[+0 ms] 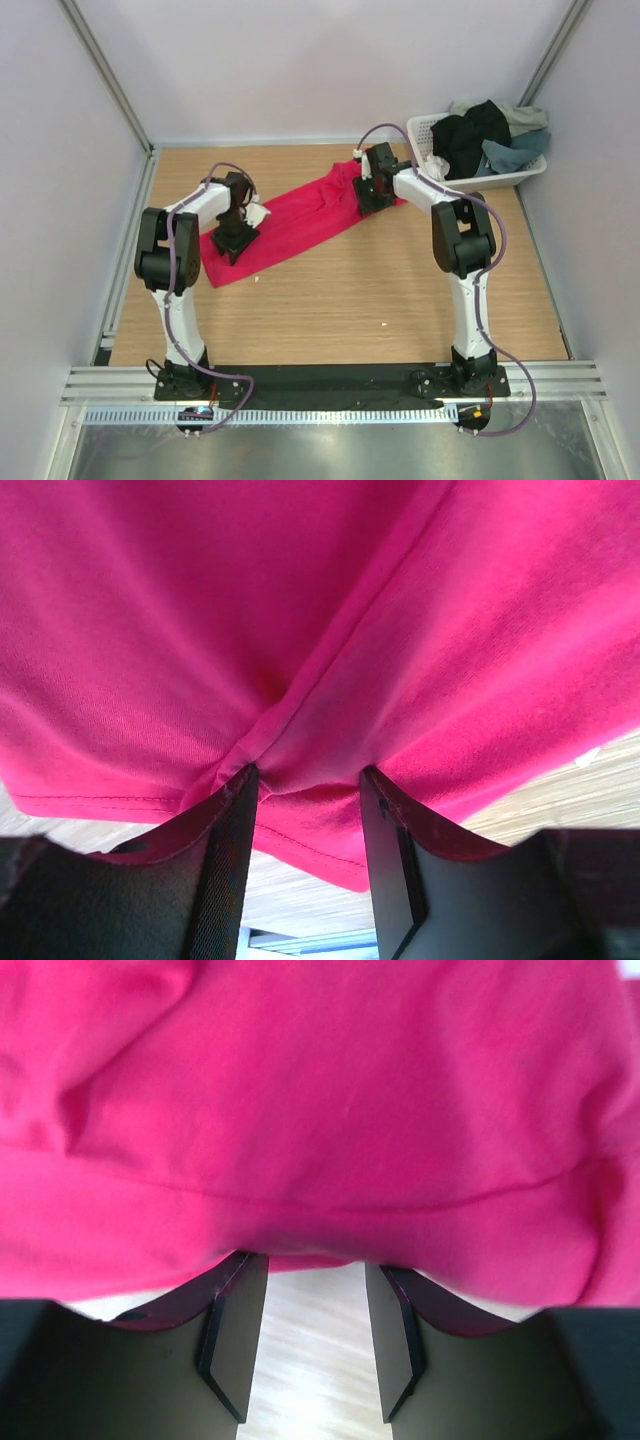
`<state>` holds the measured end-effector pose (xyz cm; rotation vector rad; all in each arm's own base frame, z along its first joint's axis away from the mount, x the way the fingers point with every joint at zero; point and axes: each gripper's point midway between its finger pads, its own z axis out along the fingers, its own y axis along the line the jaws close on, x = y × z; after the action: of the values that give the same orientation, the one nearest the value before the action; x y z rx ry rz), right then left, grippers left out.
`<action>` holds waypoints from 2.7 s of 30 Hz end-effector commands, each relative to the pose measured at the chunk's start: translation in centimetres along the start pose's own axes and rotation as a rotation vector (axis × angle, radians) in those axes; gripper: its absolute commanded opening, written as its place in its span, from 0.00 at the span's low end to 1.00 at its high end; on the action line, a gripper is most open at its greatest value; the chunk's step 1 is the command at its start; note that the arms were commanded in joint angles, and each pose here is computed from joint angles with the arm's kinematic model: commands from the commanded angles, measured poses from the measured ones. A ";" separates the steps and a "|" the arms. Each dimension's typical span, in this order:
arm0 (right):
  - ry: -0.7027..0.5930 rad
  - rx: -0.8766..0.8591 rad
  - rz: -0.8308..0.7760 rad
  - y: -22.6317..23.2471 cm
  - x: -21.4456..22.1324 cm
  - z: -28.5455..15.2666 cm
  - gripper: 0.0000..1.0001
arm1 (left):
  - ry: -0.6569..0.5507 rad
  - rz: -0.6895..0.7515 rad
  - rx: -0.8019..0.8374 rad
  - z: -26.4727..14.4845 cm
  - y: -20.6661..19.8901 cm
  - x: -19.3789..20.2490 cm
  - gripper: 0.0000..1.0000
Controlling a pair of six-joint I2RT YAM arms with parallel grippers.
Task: Fold and stack the t-shirts
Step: Fold the tshirt
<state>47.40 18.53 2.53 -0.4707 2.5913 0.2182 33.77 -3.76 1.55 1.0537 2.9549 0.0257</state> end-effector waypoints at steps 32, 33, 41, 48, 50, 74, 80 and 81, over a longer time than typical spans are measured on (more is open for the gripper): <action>-0.339 -0.106 -0.076 5.5 -14.1 6.5 0.55 | 0.063 0.285 -0.029 -0.4 -16.5 0.9 0.46; -0.338 -0.112 -0.079 5.8 -14.1 6.7 0.55 | 0.066 0.301 -0.033 -0.3 -16.8 0.9 0.46; -0.374 -0.135 -0.070 7.2 -15.2 6.8 0.56 | 0.079 0.416 -0.072 0.1 -19.5 0.2 0.47; -0.373 -0.064 -0.051 3.8 -15.4 3.9 0.56 | 0.040 0.403 -0.146 -2.5 -18.3 0.5 0.49; -0.380 -0.042 -0.064 2.5 -15.7 2.4 0.56 | 0.036 0.409 -0.180 -3.3 -17.4 1.5 0.50; -0.348 -0.691 0.035 14.3 -15.3 -6.0 0.56 | -0.373 0.356 0.290 -14.6 -20.3 -1.3 0.55; -0.272 -0.677 0.061 14.4 -13.0 -2.0 0.56 | -0.304 0.455 0.427 -12.4 -22.5 -0.4 0.57; -0.266 -0.662 0.064 14.2 -12.8 -1.4 0.56 | -0.285 0.471 0.448 -12.0 -22.7 -0.1 0.56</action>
<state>51.56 34.89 11.05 -0.5535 2.2444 1.0674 21.33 -20.76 14.21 1.4904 2.4668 -0.5600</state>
